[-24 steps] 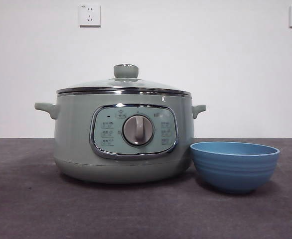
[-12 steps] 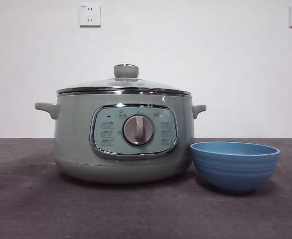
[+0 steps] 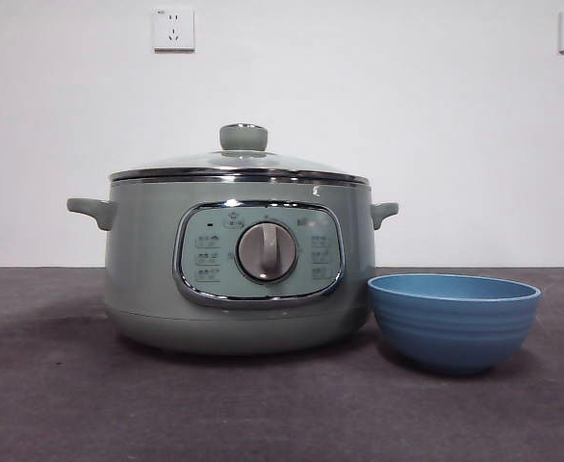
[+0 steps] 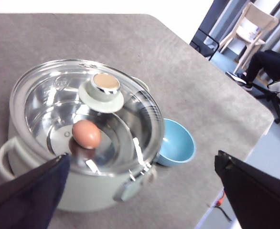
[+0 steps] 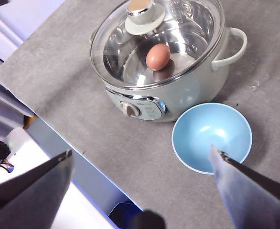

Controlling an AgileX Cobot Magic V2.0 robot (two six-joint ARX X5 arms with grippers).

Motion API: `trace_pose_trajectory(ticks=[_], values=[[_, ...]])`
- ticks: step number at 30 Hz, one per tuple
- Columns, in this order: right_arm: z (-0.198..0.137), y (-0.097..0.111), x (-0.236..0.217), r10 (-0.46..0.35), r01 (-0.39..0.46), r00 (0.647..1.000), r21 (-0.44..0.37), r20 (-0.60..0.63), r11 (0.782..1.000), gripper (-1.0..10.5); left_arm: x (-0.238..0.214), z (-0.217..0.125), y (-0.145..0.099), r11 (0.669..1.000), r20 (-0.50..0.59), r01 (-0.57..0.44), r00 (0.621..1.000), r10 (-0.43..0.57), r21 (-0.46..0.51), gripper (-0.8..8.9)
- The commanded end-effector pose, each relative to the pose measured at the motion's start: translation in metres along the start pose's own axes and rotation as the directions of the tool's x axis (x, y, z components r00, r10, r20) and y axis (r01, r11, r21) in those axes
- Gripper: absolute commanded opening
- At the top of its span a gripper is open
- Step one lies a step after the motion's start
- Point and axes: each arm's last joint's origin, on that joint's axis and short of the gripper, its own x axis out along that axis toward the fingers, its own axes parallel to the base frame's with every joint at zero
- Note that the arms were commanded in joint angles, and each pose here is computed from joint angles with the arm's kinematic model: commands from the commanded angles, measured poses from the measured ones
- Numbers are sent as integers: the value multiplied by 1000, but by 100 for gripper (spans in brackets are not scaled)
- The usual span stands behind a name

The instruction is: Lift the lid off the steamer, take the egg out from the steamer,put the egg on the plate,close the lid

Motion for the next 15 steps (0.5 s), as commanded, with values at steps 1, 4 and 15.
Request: trace_pose_trajectory(ticks=[1, 4, 15], values=[[2, -1, 2, 2, -2, 1000, 8, 0, 1000, 483, 20, 7, 3, 1000, 8, -9, 1000, 9, 29, 517], [3, -3, 4, 4, -3, 1000, 16, -10, 1000, 482, 46, 14, 6, 996, 28, -46, 999, 44, 77, 517], [5, -8, 11, 4, -3, 999, 33, -34, 999, 482, 137, 16, 14, 972, 93, -130, 989, 114, 198, 517]])
